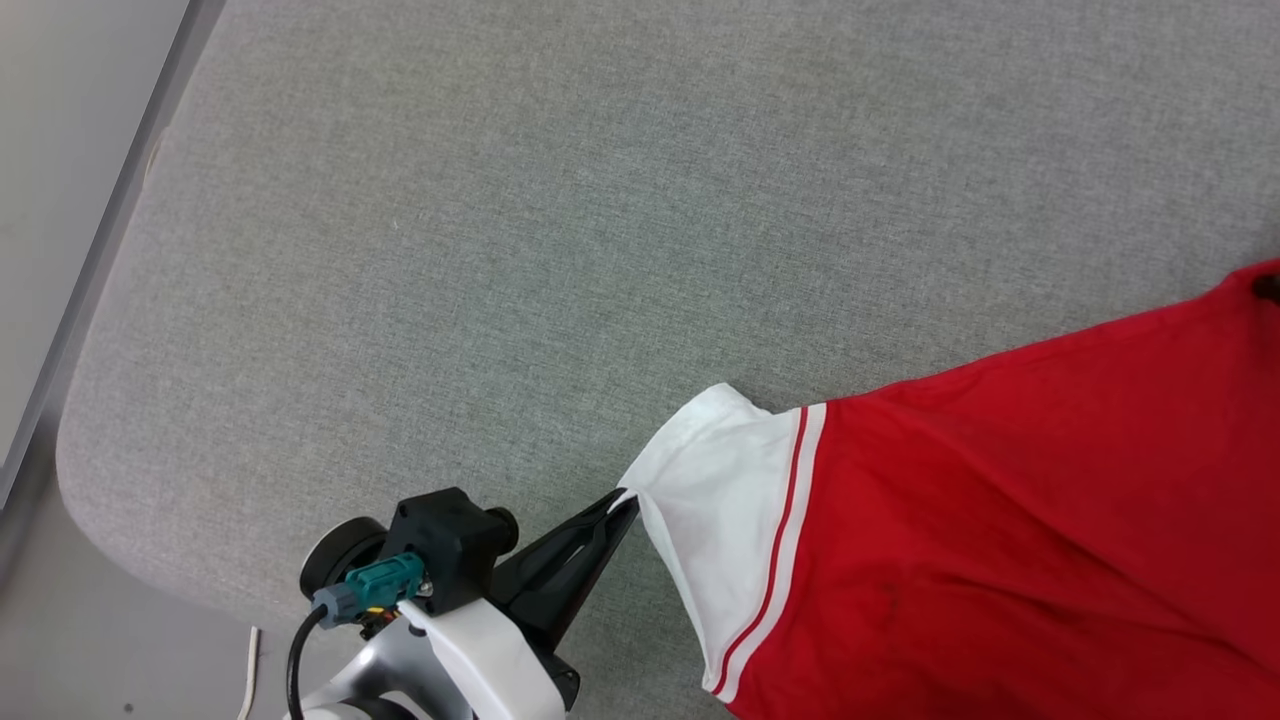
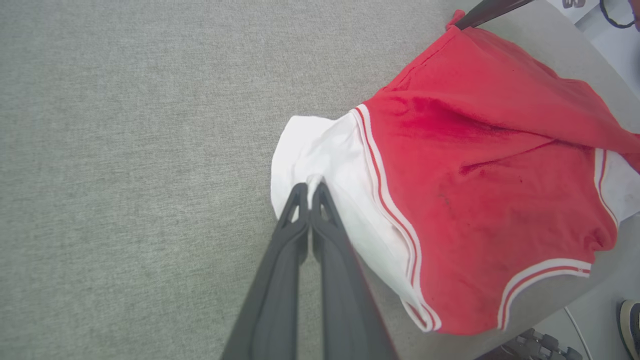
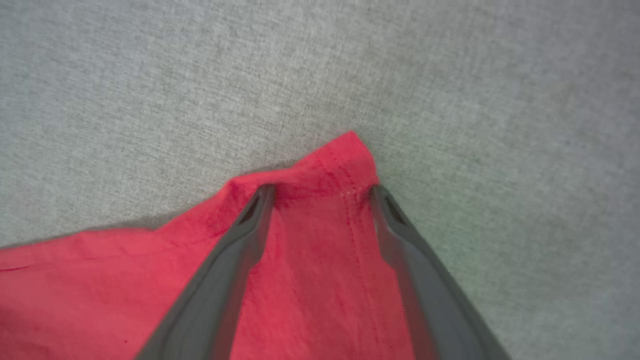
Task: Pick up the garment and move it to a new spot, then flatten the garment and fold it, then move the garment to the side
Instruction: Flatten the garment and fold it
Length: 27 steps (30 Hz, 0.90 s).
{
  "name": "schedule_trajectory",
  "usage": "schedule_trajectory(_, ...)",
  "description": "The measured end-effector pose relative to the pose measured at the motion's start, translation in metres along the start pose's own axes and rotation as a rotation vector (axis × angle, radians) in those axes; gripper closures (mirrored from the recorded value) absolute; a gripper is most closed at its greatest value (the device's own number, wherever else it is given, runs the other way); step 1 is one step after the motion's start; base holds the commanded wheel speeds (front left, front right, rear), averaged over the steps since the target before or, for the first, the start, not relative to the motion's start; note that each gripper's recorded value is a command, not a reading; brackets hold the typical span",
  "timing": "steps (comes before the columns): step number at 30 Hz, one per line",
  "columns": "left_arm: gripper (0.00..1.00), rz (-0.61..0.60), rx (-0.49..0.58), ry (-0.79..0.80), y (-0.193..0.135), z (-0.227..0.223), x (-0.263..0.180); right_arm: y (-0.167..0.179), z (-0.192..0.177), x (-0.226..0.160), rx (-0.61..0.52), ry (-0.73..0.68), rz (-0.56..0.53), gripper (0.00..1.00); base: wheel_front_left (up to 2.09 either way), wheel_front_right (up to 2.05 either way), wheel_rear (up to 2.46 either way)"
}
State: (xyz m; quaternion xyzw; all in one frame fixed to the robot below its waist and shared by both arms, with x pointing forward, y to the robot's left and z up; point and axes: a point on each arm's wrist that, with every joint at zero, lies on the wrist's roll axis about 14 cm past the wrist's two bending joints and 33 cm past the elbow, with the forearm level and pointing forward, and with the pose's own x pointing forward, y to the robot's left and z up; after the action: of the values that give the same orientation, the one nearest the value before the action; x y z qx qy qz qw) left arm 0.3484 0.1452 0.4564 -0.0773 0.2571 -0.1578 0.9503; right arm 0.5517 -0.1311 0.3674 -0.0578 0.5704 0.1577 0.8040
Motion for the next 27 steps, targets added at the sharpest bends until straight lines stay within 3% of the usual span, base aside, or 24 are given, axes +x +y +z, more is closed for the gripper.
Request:
schedule_trajectory(4,1.0,0.009,-0.002,0.003,0.003,-0.001,0.002,0.004,-0.006,0.008,-0.027,0.038,0.003,0.0,0.0,0.0,0.0)
schedule_trajectory(5,1.0,0.01,-0.003,0.005,0.003,-0.002,0.002,0.006,-0.007,0.01,-0.036,0.045,0.004,0.5,0.0,0.0,0.0)
schedule_trajectory(6,1.0,0.012,-0.004,0.005,0.004,-0.002,0.002,0.006,-0.007,0.011,-0.045,0.049,0.003,0.91,0.0,0.0,0.0)
schedule_trajectory(7,1.0,0.015,-0.005,0.006,0.005,-0.002,0.002,0.007,-0.007,0.012,-0.048,0.049,0.003,1.0,0.0,0.0,0.0)
schedule_trajectory(18,1.0,0.022,0.007,-0.052,0.005,0.011,-0.005,0.02,0.013,-0.005,-0.032,-0.118,0.05,1.0,0.0,0.0,0.0)
schedule_trajectory(27,1.0,0.02,0.074,-0.171,0.002,0.044,-0.021,0.015,0.047,-0.069,-0.002,-0.393,0.043,1.0,0.0,0.0,0.0)
